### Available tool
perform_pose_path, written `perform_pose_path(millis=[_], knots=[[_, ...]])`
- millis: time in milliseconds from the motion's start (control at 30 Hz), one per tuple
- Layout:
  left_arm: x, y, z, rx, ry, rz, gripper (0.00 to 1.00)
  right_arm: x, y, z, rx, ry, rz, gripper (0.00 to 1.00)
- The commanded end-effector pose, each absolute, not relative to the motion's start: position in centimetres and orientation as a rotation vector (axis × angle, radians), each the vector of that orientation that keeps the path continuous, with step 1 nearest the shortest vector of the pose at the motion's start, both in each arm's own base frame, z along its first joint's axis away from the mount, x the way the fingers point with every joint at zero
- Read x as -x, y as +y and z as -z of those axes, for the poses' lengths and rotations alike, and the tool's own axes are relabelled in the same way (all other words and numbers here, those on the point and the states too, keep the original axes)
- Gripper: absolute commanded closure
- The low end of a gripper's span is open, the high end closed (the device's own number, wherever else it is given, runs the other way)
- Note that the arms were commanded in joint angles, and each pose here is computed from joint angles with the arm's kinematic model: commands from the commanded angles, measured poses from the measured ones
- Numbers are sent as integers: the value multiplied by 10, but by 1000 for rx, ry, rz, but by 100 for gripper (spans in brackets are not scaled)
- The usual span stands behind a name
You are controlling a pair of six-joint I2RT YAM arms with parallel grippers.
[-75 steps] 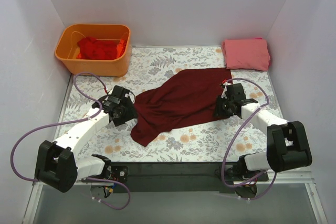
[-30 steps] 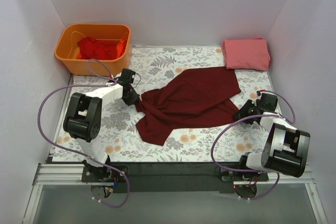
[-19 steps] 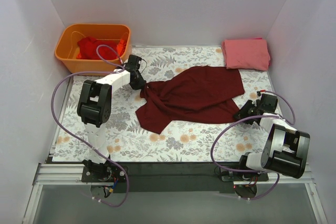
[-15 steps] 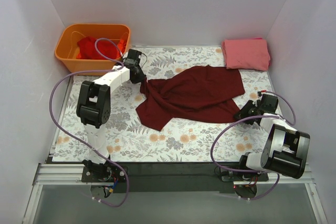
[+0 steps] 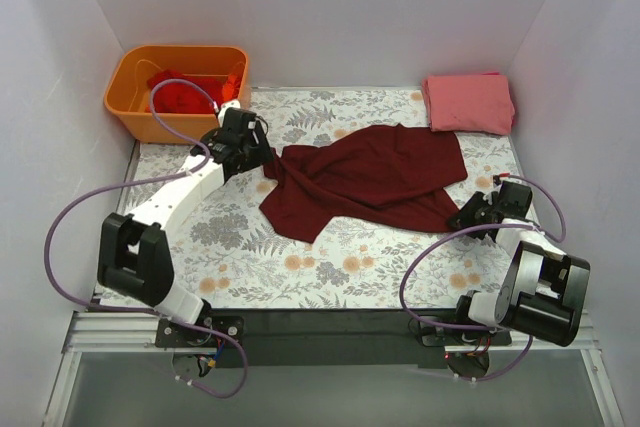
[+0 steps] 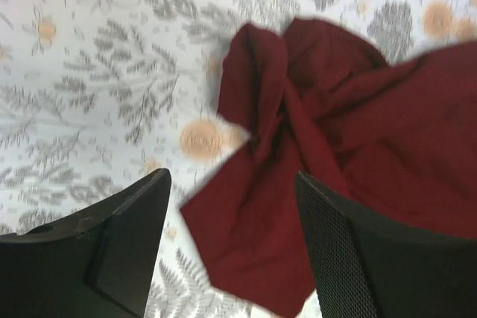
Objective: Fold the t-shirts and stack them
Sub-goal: Flatten the tshirt out
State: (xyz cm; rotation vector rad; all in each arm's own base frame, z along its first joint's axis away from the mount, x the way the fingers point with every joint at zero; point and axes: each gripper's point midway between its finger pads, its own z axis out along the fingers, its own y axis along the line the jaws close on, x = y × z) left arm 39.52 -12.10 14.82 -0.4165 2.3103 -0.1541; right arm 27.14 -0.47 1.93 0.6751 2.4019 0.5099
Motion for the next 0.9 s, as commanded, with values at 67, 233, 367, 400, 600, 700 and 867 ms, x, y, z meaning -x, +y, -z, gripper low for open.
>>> perform_pose_path(millis=[67,233,367,400,600,700,867], knots=[[-331,-130,-114,370,2495,217,34,-233,-6,11,-707,2557,-410,71],[-310,-131,-77,329,2582,142,38,-235,-1,12,-684,2559,-436,71],[-315,-132,-60,326,2605,96,43,-235,2,13,-674,2562,-450,71],[-318,-133,-58,327,2601,96,44,-234,2,13,-674,2565,-452,70],[-325,-135,-37,326,2634,30,51,-235,3,13,-665,2563,-460,70],[-326,-135,-26,338,2651,-3,57,-236,4,13,-662,2564,-465,70],[-327,-136,-26,322,2649,-59,89,-235,5,14,-662,2571,-472,70]])
